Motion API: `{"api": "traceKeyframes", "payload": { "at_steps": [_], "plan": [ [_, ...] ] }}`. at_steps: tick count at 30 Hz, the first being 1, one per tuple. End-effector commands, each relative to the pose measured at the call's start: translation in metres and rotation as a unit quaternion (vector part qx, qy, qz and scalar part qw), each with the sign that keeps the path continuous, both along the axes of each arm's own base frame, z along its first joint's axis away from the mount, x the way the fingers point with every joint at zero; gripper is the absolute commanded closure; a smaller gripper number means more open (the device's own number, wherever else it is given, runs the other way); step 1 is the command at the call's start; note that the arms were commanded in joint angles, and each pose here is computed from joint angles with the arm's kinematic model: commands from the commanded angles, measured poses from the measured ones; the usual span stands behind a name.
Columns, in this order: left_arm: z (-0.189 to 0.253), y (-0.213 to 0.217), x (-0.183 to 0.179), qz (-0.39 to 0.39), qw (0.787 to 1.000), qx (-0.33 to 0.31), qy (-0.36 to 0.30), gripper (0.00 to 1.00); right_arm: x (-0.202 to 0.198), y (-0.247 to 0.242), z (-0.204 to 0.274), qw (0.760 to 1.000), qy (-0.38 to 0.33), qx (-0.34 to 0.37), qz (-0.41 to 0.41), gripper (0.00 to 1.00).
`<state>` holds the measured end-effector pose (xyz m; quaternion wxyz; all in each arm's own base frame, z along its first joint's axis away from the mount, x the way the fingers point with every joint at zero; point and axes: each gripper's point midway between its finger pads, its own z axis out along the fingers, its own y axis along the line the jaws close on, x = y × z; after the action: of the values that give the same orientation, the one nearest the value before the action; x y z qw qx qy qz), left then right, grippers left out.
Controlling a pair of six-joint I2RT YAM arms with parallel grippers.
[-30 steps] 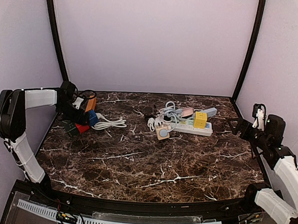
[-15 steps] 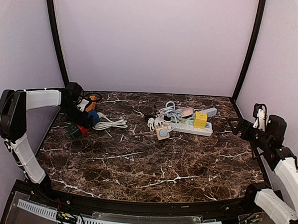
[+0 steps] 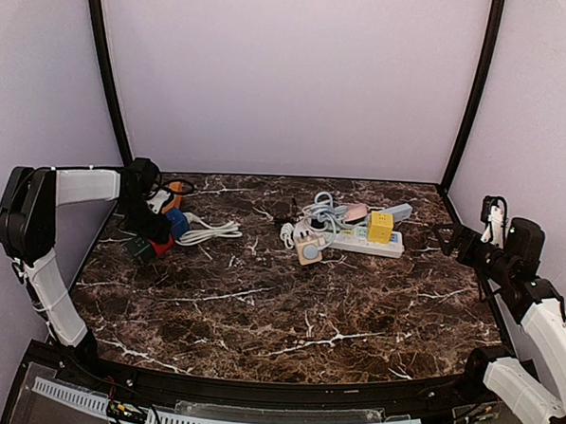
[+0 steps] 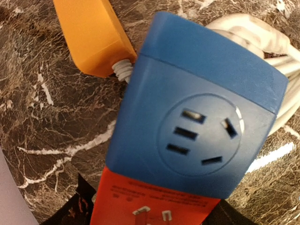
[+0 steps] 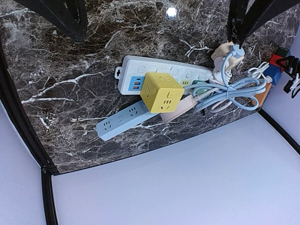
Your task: Pull the plug off the socket
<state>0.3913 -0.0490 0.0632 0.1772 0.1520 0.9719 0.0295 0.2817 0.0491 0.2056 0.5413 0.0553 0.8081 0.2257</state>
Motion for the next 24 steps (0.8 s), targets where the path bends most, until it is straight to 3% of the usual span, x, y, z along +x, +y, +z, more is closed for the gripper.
{"api": "traceKeyframes", "payload": {
  "at_steps": [1, 7, 11, 16, 24],
  "plan": [
    [-0.007, 0.001, -0.008, 0.0, 0.999, 0.009, 0.032, 0.31, 0.0, 0.002, 0.011, 1.0, -0.014, -0.003, 0.003, 0.01],
    [-0.004, -0.008, -0.011, -0.008, 0.999, -0.011, 0.035, 0.5, 0.0, 0.002, 0.01, 1.0, -0.012, -0.001, 0.002, 0.01],
    [0.001, -0.03, -0.027, -0.012, 0.998, -0.057, 0.039, 0.63, 0.001, 0.004, 0.015, 1.0, -0.015, -0.003, 0.005, 0.01],
    [0.016, -0.05, -0.047, 0.018, 0.992, -0.123, 0.025, 0.67, 0.004, 0.012, 0.021, 1.0, -0.015, -0.009, 0.017, 0.01],
    [0.023, -0.08, -0.099, 0.036, 0.984, -0.174, 0.025, 0.7, 0.009, 0.031, 0.024, 0.999, -0.01, -0.023, 0.036, 0.01]
  ]
}}
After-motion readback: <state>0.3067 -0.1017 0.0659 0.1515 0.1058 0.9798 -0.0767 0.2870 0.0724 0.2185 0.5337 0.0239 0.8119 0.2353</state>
